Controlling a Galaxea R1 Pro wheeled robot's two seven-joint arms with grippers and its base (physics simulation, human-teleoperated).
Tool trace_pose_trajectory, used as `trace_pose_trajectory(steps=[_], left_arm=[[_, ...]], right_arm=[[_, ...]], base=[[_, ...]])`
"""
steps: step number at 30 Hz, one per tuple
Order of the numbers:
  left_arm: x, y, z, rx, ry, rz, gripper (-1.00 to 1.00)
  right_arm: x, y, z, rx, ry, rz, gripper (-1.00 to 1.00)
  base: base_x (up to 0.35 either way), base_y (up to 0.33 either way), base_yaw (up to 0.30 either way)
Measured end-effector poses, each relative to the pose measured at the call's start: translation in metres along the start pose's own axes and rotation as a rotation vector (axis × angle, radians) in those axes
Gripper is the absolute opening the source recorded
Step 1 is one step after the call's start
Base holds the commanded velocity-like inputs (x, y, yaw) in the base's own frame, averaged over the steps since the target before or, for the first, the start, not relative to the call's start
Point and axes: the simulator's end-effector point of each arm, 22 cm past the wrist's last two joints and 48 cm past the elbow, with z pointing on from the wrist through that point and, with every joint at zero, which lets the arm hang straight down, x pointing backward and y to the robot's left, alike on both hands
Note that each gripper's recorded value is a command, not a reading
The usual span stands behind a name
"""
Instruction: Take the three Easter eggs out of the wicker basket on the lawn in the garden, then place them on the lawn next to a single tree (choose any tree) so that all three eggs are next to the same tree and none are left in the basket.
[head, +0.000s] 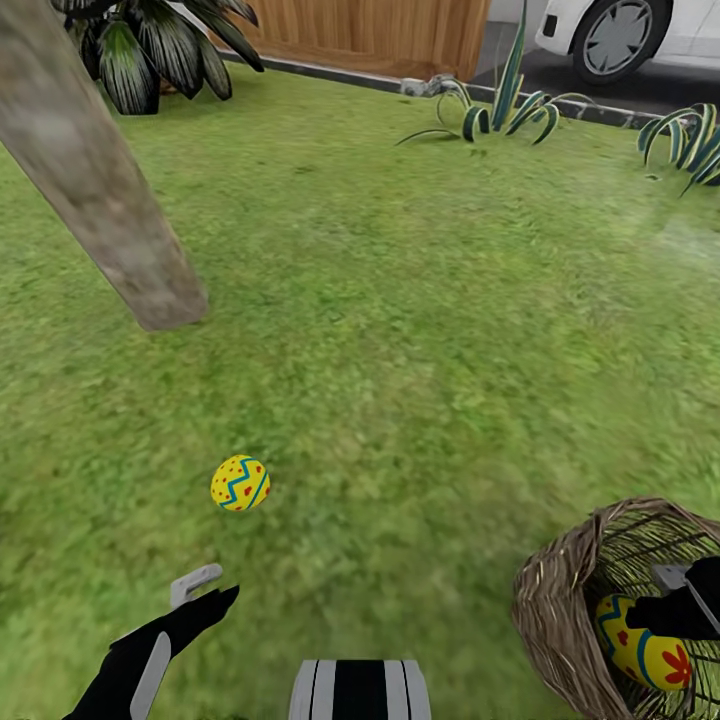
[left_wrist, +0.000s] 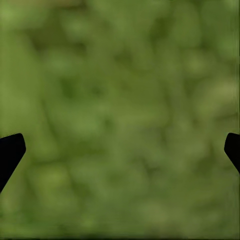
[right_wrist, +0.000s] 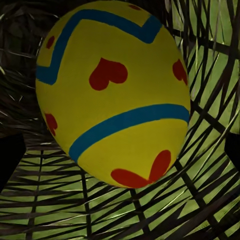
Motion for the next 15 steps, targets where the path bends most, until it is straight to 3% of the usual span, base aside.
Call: trace_pose_trajectory(steps=[5, 12, 15], left_arm=[[-0.0001, -0.0014, 0.0001, 0.004, -0.002, -0.001, 1.0], [0.0007, -0.0004, 0.0011, 0.003, -0.014, 0.0, 1.0], [0.0011, -0.0004, 0.0014, 0.002, -0.013, 0.0, 1.0]], right_arm=[[-0.0002, -0.0003, -0.0001, 0.0, -0.001, 0.001, 1.0], [0.0, -0.0001, -0.0003, 0.0, -0.001, 0.001, 1.0], [0.0, -0.0003, -0.0001, 0.001, 0.0, -0.001, 1.0]], base=[[0.002, 0.0, 0.0], [0.276, 0.0, 0.0], [0.076, 0.0, 0.0]])
